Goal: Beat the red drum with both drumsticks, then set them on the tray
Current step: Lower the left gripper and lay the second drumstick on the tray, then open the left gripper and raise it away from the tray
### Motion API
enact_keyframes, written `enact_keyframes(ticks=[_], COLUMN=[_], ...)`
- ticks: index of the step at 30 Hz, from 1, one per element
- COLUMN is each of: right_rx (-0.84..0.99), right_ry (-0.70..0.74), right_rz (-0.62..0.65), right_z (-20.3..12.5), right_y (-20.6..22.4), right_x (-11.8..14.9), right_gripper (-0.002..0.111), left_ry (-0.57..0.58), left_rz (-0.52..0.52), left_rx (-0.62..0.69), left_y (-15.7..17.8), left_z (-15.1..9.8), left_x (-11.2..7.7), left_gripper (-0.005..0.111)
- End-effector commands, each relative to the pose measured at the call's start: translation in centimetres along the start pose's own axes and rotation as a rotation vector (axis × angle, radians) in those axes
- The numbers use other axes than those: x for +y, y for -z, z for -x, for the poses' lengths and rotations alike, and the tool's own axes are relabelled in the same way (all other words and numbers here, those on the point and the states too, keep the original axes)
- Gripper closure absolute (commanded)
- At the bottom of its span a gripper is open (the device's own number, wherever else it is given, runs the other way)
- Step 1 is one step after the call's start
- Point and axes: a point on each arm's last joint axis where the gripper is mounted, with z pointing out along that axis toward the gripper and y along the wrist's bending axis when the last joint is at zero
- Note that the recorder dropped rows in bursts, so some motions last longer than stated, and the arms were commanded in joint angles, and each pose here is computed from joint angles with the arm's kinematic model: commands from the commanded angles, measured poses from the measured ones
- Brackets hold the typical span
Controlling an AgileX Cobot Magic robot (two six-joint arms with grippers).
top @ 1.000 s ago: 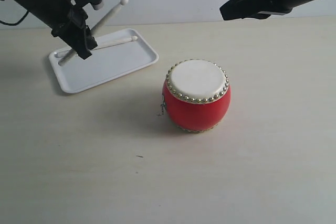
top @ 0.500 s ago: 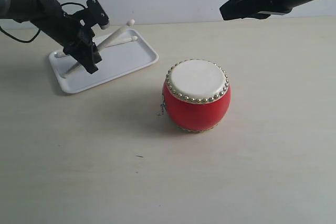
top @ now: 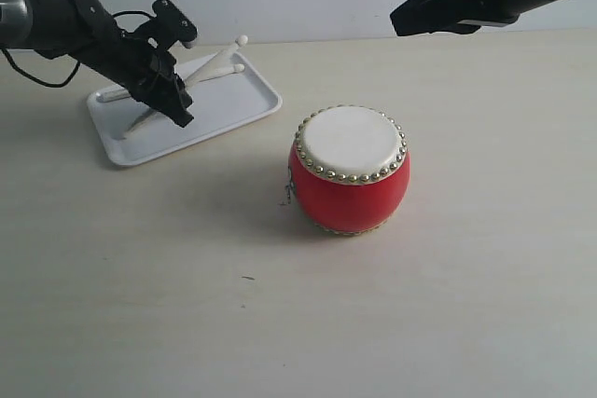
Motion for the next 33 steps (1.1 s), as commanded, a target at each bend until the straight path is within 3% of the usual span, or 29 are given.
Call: enact_keyframes(ticks=[1, 10, 28, 31, 33], right_rx=[-0.005, -0.005, -0.005, -0.005, -0.006], right_ry=[-0.004, -0.002, 0.002, 0.002, 0.0], right_rz=[-0.004, -0.004, -0.004, -0.004, -0.004], right_z=[-0.1, -0.1, -0.1, -0.1, -0.1], right_y=[0.1, 0.1, 0.1, 0.1, 0.1], right_x=[-0.1, -0.1, -0.1, -0.1, -0.1], right_gripper=[0.108, 0.108, 0.108, 0.108, 0.108], left_ry=[0.013, -0.032, -0.042, -0.043, -0.045], left_rz=[-0.005, -0.013, 0.001, -0.003, -0.001], left_rx=[-0.015, 0.027, 0.021, 0.021, 0.015], left_y=[-0.4, -2.0, -1.6, -1.4, -1.0], left_z=[0.6, -0.3, -0.1, 0.1, 0.3], left_x=[-0.7, -1.3, -1.1, -1.1, -1.0], left_gripper=[0.107, 0.107, 0.106, 0.095, 0.08])
